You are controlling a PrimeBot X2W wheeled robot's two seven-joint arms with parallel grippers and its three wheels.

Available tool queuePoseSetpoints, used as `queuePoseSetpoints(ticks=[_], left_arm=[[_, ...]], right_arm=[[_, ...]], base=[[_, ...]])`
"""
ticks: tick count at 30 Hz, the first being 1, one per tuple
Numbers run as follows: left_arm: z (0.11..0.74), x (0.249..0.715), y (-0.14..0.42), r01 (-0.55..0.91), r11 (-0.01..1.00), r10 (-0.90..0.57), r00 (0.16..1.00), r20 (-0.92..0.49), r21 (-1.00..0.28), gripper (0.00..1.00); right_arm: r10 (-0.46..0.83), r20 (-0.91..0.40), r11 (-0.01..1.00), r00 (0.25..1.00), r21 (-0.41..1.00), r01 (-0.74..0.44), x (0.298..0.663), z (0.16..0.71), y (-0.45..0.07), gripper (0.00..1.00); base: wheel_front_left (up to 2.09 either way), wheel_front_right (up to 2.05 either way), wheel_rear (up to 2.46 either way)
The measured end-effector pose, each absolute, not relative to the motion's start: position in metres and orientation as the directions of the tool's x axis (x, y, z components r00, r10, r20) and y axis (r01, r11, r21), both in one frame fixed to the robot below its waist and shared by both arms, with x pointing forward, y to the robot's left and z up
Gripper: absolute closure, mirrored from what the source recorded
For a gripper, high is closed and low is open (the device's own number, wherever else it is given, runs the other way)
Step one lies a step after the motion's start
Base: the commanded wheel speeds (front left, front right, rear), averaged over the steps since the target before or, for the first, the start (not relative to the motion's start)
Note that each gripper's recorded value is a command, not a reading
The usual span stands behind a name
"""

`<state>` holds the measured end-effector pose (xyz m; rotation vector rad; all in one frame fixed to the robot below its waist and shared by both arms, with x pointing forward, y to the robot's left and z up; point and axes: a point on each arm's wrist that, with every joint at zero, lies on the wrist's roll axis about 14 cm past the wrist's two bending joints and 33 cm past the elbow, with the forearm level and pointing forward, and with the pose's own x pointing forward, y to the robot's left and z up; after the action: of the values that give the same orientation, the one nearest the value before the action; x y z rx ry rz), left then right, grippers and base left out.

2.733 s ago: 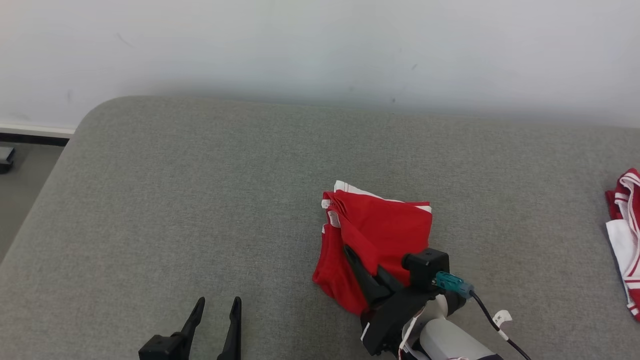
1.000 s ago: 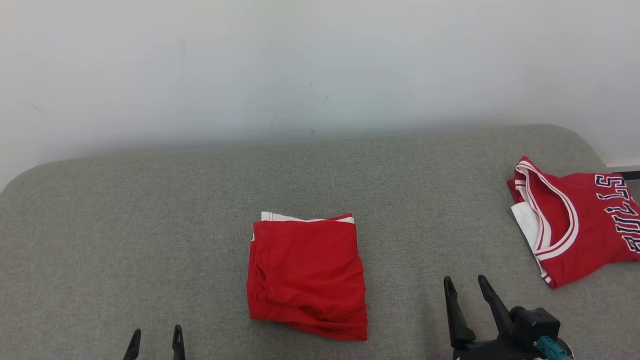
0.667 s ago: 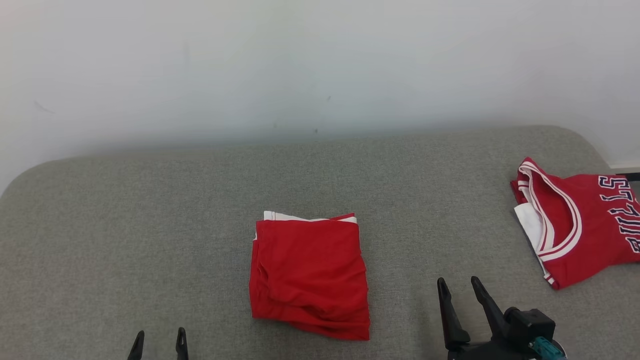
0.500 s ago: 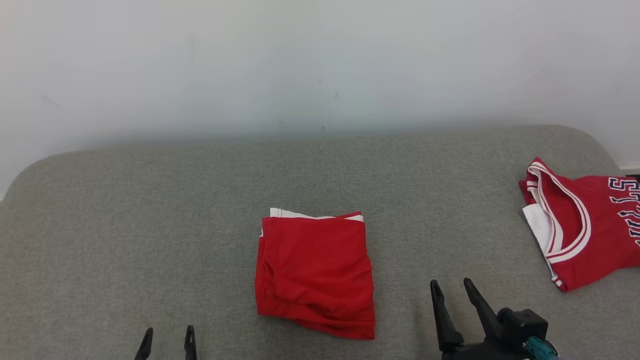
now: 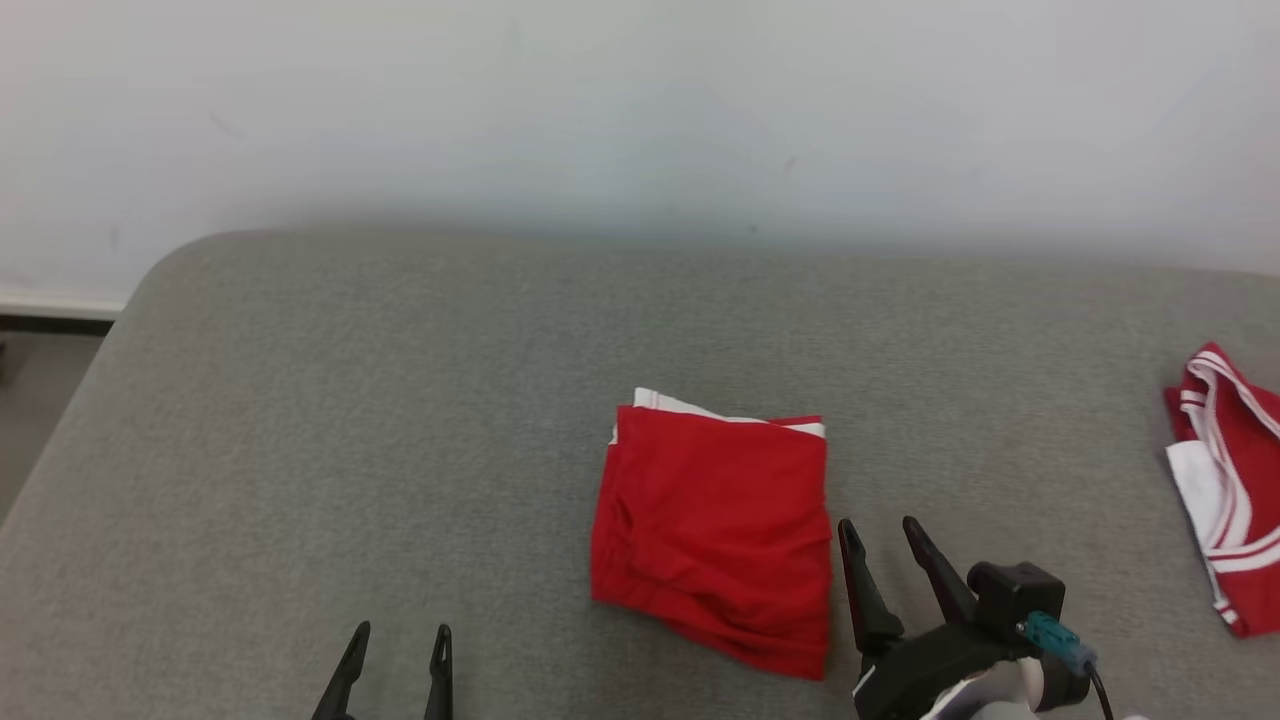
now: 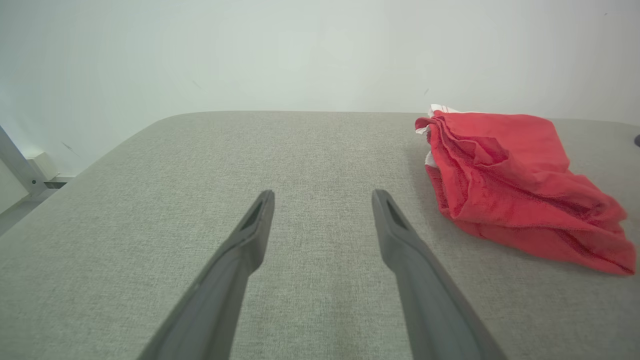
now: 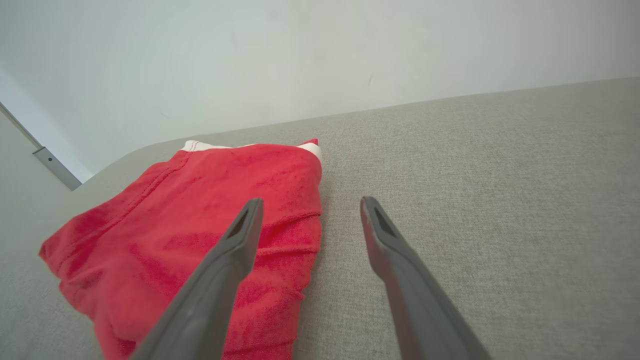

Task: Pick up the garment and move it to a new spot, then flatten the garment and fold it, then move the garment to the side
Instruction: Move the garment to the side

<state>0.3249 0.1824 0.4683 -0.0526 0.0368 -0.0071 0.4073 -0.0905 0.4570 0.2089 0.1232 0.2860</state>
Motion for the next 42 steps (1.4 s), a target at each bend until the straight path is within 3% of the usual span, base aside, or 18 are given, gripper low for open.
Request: queuePoseSetpoints(ticks=[10,18,20,21,22,23,24,32,42], left_arm=[[0.467,0.319,0.199,-0.052,0.997,0.050,0.998,-0.049,-0.048,0.00],[0.463,0.315,0.211,-0.098,0.994,0.095,0.993,-0.064,-0.047,0.00],[0.462,0.314,0.212,-0.106,0.993,0.103,0.992,-0.069,-0.046,0.00],[0.462,0.314,0.213,-0.109,0.993,0.105,0.992,-0.071,-0.045,0.00],[0.462,0.314,0.213,-0.110,0.993,0.107,0.992,-0.072,-0.045,0.00],[0.462,0.314,0.213,-0.109,0.993,0.106,0.992,-0.072,-0.045,0.00],[0.462,0.314,0.213,-0.109,0.993,0.105,0.992,-0.071,-0.047,0.00],[0.463,0.321,0.207,-0.084,0.995,0.080,0.995,-0.065,-0.055,0.00],[0.470,0.350,0.166,0.071,0.995,-0.073,0.997,-0.032,-0.073,0.00]], right_arm=[[0.330,-0.193,0.929,0.924,0.239,-0.282,0.434,0.426,-0.067,0.00],[0.382,-0.299,0.914,0.874,0.265,-0.309,0.435,0.392,-0.043,0.00],[0.389,-0.314,0.911,0.866,0.269,-0.312,0.436,0.388,-0.040,0.33],[0.391,-0.317,0.911,0.864,0.269,-0.314,0.437,0.387,-0.038,0.55],[0.392,-0.318,0.910,0.863,0.270,-0.314,0.438,0.387,-0.038,0.67],[0.392,-0.321,0.910,0.862,0.270,-0.313,0.438,0.386,-0.038,0.90],[0.391,-0.325,0.911,0.861,0.269,-0.312,0.437,0.385,-0.039,1.00],[0.368,-0.306,0.918,0.878,0.270,-0.291,0.440,0.393,-0.048,1.00],[0.255,-0.272,0.948,0.928,0.262,-0.184,0.429,0.406,-0.098,1.00]], base=[[0.00,0.00,0.00],[0.00,0.00,0.00],[0.00,0.00,0.00],[0.00,0.00,0.00],[0.00,0.00,0.00],[0.00,0.00,0.00],[0.00,0.00,0.00],[0.00,0.00,0.00],[0.00,0.00,0.00]])
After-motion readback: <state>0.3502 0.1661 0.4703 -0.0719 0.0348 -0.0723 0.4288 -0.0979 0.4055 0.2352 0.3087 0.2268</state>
